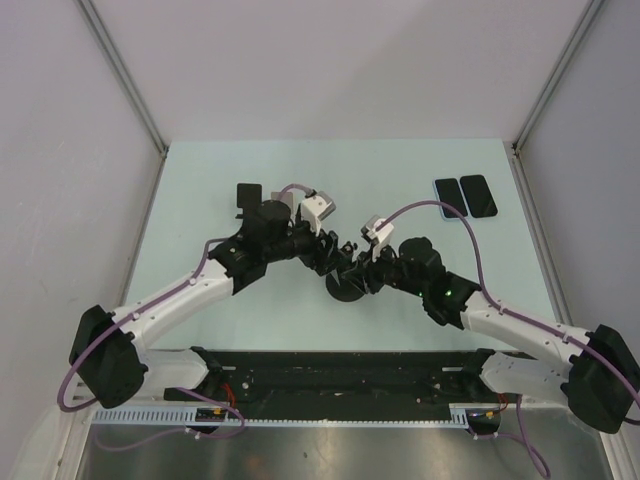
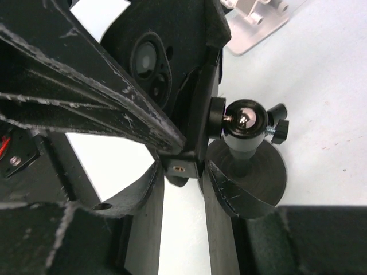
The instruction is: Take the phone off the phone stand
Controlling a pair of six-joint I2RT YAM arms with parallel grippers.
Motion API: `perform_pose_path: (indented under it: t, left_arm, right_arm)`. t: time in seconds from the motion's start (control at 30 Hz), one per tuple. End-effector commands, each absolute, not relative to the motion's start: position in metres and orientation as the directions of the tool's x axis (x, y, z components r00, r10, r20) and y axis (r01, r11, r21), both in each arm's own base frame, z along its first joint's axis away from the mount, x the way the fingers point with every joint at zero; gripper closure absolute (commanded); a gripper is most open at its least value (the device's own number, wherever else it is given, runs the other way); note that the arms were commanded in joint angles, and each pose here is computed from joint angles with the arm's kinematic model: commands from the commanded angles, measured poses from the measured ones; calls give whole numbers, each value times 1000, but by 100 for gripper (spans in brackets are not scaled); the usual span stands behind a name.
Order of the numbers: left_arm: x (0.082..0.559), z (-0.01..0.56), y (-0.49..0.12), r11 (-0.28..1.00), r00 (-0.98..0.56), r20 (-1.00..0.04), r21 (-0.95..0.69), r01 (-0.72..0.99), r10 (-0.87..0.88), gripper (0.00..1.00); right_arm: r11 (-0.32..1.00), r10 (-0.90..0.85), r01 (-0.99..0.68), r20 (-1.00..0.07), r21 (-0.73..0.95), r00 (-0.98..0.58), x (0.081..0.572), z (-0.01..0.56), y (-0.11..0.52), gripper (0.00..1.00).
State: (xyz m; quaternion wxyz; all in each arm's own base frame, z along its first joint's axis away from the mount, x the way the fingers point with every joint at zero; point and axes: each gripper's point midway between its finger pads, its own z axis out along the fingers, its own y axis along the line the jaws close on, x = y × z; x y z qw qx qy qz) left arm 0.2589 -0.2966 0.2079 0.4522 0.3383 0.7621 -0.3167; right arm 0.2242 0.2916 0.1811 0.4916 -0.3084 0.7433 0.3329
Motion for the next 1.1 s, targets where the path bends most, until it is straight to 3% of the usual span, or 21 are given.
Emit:
perform_pose_path:
  t: [0.0,0.2,0.47,0.67,0.8,1.07]
  left_arm:
    - [248,231,-293,468,-274,-927,-128,874,258,100]
    - [235,236,-299,392,-258,-932,-144,909,254,100]
    - [232,245,-301,387,-270,-935,-167,907,229,100]
    - [222,269,-302,356,-264,-950,-191,915,167,100]
    - [214,286,-306,314,-258,-959,-211,926,117,100]
    - [202,310,-308,262,-257,-965,-235,936,52,99]
  right_arm:
    - [614,-123,-773,-949,158,-292,233,191,273,100]
    - [627,-135,-763,-941,161,-310,235,186,266,100]
    - [656,-118,-738,-944,158,-307,239,191,261,97]
    - [696,-102,-704,-951,141,-291,238,201,246,75]
    - [718,-88,-684,-957,131,-277,238,208,238,54]
    - [726,-91,-675,-956,129,-280,232,210,234,34]
